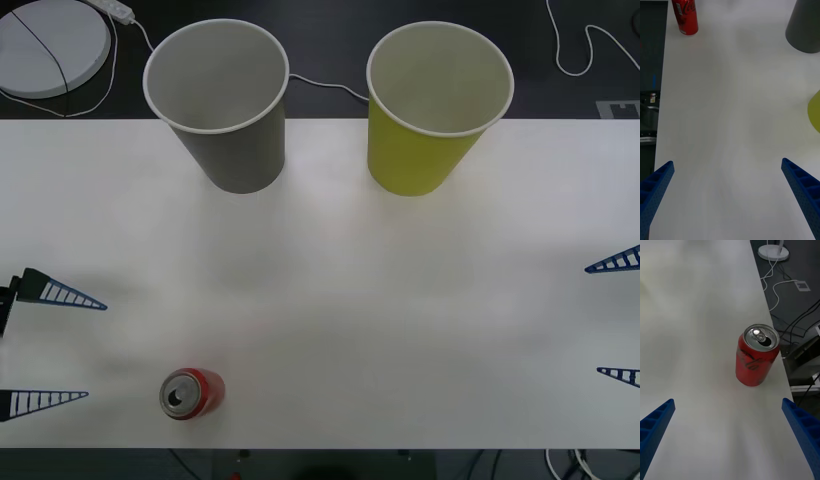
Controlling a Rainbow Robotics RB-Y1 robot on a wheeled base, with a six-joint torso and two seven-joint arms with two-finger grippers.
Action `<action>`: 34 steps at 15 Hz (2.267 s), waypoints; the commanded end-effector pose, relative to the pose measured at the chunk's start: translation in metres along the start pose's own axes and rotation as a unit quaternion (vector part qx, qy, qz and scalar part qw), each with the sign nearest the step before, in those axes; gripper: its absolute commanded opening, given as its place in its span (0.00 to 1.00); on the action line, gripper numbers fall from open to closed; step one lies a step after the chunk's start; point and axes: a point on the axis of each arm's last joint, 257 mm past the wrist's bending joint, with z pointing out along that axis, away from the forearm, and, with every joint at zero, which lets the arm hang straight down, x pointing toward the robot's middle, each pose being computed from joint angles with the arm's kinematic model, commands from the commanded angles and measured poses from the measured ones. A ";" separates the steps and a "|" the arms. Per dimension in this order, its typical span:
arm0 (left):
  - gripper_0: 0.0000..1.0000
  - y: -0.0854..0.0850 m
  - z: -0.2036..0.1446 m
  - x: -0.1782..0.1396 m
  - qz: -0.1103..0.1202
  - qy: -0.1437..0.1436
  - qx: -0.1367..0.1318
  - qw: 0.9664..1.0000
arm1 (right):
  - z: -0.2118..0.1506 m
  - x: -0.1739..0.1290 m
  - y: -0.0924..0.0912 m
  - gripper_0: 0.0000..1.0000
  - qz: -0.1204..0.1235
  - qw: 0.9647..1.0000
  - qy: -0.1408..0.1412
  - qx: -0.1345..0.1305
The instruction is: Put the can into the green bin and the plastic bottle into the gray bin
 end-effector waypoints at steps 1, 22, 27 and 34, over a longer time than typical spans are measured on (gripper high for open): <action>1.00 -0.007 0.005 0.006 -0.001 -0.015 -0.003 1.000 | 0.000 0.000 0.000 1.00 0.000 1.000 0.000 0.000; 1.00 -0.063 0.079 0.029 -0.019 -0.093 -0.035 0.995 | 0.000 0.000 0.000 1.00 0.000 1.000 0.000 0.000; 1.00 -0.059 0.099 0.020 -0.054 -0.118 -0.059 0.990 | 0.000 0.000 0.000 1.00 0.000 1.000 0.000 0.000; 1.00 -0.051 0.135 -0.002 -0.089 -0.162 -0.085 0.979 | 0.000 0.000 0.000 1.00 0.000 1.000 0.000 0.000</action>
